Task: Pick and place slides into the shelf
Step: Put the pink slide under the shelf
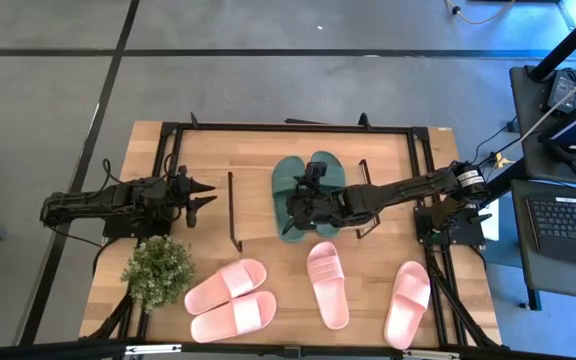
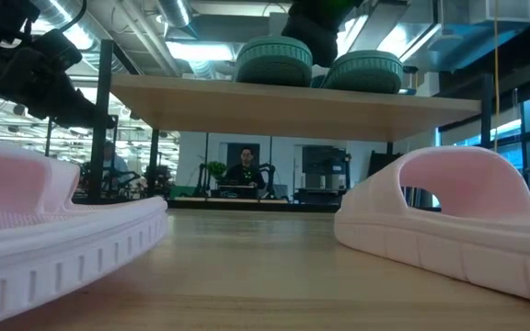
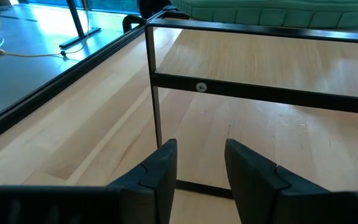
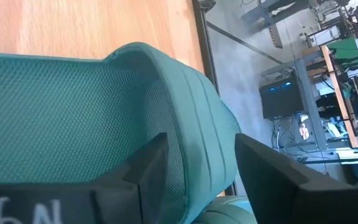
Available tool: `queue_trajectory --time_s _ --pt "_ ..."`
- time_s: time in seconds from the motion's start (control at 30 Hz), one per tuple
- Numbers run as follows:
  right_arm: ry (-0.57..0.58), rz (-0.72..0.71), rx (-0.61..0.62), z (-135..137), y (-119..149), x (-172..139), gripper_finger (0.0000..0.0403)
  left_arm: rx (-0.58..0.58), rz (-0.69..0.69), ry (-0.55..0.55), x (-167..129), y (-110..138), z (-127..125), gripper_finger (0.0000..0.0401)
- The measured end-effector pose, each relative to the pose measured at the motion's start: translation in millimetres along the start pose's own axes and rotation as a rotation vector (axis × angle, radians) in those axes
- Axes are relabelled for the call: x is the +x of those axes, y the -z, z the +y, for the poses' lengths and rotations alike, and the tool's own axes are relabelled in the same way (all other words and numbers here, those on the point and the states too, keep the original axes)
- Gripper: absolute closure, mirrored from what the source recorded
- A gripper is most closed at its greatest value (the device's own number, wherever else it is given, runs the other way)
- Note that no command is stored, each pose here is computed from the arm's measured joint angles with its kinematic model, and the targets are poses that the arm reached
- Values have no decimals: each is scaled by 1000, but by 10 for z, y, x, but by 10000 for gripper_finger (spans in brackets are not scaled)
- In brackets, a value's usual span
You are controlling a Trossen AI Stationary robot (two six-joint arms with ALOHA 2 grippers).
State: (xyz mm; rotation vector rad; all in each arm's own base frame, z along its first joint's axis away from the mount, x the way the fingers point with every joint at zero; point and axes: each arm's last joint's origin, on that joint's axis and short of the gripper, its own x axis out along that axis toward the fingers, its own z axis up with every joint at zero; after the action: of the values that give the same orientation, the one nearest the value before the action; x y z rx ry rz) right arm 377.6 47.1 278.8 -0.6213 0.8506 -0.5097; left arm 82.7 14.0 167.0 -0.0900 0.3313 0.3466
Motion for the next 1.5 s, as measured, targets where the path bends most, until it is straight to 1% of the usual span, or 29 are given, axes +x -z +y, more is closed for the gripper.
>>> queue_trajectory --time_s 0.17,0.3,0.4,0.53,0.6,0.67,0.77,0.8,0.87,0.97,1.03,1.07,1.17,1.3,1.4,1.5 --pt "-19 8 -29 39 -3 -71 215 0 0 0 0 0 0 274" --pt "-32 5 -15 15 -69 -200 215 0 -1 0 0 0 0 274" --pt "-44 -8 -20 -35 -154 -351 215 0 0 0 0 0 0 274" --pt "-72 -26 2 -101 -258 -604 215 0 -1 0 0 -1 0 274" --pt "-119 -25 9 -132 -294 -783 215 0 -1 0 0 0 0 274" --pt "-214 -15 16 -138 -302 -979 215 0 0 0 0 0 0 274" --pt "-374 -4 113 -96 -317 -1243 215 0 0 0 0 0 0 274" --pt "-427 0 144 -57 -316 -1321 215 0 0 0 0 0 0 274" --pt "-513 7 145 57 -292 -1462 215 0 0 0 0 0 0 274" --pt "-588 9 55 327 -218 -1643 215 0 0 0 0 0 0 274" --pt "-610 18 -3 546 -135 -1720 215 0 0 0 0 0 0 274" --pt "-620 22 -8 652 -98 -1744 215 0 0 1 0 0 0 274" --pt "-647 24 36 891 -2 -1831 215 0 0 0 0 0 0 274" --pt "-659 99 121 1065 168 -1962 215 -1 0 0 0 0 0 274" --pt "-659 195 195 1119 294 -2074 215 -1 0 0 0 0 0 274" --pt "-672 363 294 1170 442 -2156 214 -1 0 0 0 0 0 274"
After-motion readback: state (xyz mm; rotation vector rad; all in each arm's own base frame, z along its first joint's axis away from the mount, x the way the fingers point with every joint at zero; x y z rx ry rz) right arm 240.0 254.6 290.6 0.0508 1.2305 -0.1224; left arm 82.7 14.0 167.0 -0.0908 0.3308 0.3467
